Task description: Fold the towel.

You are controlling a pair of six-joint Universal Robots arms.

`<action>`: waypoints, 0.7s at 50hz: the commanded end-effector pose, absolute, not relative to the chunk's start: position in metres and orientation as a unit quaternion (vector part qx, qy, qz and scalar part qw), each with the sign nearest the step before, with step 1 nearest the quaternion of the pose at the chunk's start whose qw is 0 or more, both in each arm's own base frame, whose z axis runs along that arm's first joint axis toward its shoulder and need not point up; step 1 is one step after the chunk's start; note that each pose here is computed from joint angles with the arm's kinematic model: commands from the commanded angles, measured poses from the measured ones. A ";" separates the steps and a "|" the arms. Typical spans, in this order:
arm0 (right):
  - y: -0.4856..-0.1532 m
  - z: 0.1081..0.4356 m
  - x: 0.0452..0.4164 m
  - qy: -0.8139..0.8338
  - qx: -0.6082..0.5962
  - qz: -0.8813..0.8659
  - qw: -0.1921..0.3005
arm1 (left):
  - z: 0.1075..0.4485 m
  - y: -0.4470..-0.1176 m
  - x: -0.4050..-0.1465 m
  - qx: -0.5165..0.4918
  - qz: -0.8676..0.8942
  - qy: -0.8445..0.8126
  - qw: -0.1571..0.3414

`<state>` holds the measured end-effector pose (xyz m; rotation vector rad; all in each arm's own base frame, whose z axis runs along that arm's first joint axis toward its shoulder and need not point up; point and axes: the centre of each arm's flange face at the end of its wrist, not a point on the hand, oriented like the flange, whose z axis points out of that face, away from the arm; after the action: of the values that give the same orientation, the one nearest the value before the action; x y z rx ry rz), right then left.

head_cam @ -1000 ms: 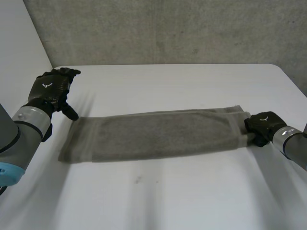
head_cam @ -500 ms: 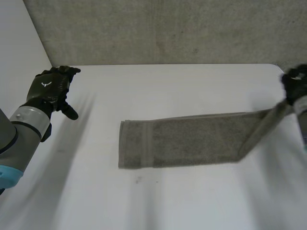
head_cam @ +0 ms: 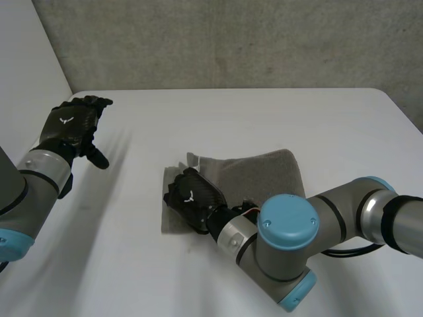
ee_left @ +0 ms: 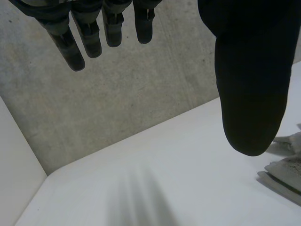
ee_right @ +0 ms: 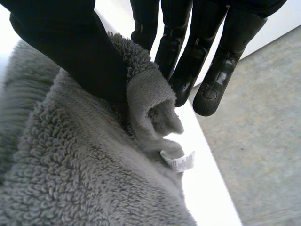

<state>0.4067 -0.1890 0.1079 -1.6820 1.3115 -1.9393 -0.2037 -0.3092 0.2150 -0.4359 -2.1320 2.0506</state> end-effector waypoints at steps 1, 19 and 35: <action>-0.198 0.129 0.409 0.496 -0.520 -0.670 0.189 | 0.213 -0.308 -0.206 -0.149 0.682 -0.712 0.079; -0.190 0.119 0.404 0.567 -0.538 -0.573 0.247 | 0.210 -0.298 -0.221 -0.166 0.678 -0.710 0.094; -0.260 0.182 0.299 0.678 -0.368 -0.624 0.126 | 0.196 -0.258 -0.290 -0.244 0.653 -0.698 0.164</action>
<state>0.3494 -0.2415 0.1789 -1.2184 1.7788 -1.8112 -0.2597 -0.2763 0.2108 -0.6029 -2.0171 1.9521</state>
